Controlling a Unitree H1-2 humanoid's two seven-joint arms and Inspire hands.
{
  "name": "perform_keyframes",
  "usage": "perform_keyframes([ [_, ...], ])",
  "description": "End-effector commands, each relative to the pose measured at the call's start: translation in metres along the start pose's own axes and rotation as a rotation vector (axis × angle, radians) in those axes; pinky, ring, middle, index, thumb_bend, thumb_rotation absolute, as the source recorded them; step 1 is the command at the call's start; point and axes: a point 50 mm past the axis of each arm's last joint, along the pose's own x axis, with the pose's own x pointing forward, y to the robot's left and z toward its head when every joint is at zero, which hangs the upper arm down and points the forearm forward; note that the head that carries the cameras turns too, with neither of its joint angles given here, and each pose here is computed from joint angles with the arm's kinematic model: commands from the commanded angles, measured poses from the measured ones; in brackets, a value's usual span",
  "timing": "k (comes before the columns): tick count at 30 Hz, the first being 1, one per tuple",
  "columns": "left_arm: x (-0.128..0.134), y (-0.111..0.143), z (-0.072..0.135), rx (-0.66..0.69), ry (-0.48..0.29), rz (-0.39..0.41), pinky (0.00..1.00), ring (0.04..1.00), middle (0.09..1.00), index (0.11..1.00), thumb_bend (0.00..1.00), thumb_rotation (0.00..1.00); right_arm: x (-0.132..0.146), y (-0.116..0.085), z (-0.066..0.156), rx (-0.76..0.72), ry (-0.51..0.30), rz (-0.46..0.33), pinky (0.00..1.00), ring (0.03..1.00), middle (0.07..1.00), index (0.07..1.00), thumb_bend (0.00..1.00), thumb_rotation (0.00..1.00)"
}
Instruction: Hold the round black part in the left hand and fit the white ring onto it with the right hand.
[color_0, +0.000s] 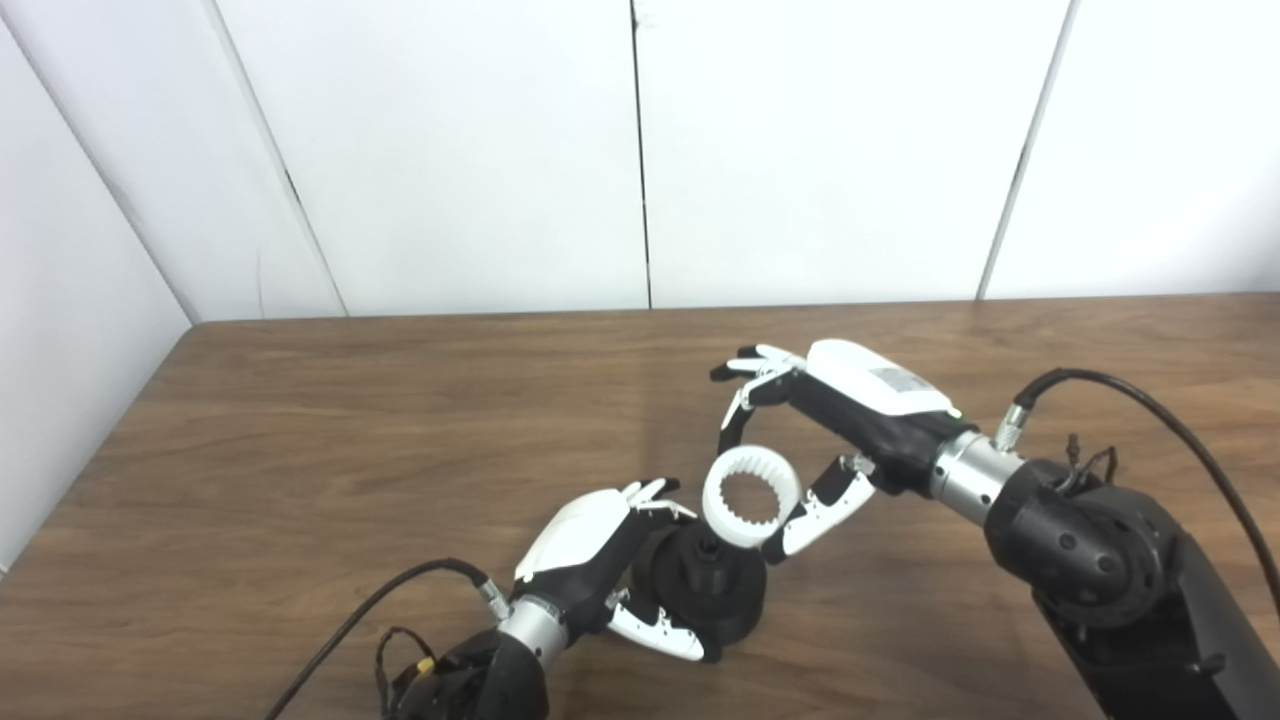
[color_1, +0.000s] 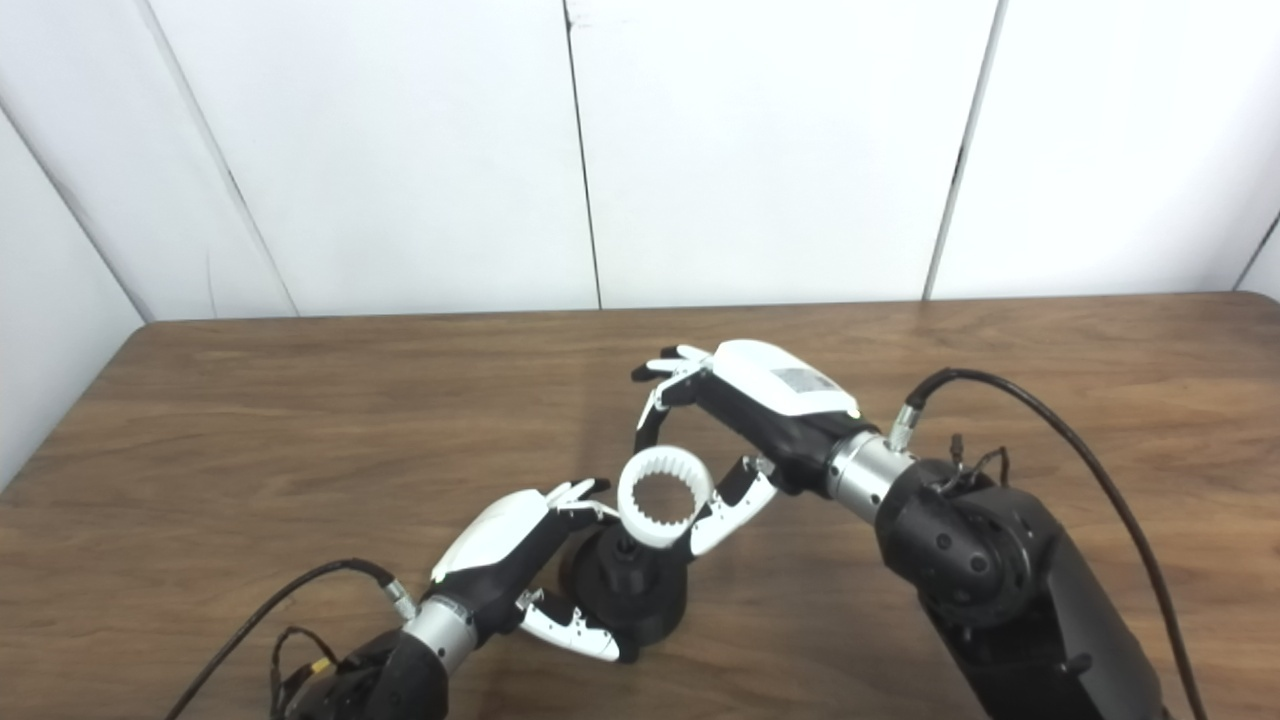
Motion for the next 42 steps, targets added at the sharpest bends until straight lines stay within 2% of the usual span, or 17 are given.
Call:
perform_keyframes([
  [1,0.001,0.007,0.003,0.001,-0.009,0.017,0.99,1.000,0.985,0.722,0.93,0.25,0.003,-0.010,0.008,-0.031,-0.037,-0.049,0.84,0.965,0.893,0.493,0.52,0.16],
  [22,0.001,0.004,0.005,0.001,-0.006,0.009,1.00,1.000,0.985,0.725,0.93,0.24,0.008,0.014,0.006,0.004,-0.032,-0.009,0.86,0.973,0.899,0.494,0.52,0.16],
  [42,0.002,0.003,0.009,-0.001,-0.007,0.011,1.00,1.000,0.983,0.729,0.92,0.25,0.013,0.018,0.011,0.001,-0.026,0.024,0.88,0.989,0.909,0.494,0.52,0.16],
])
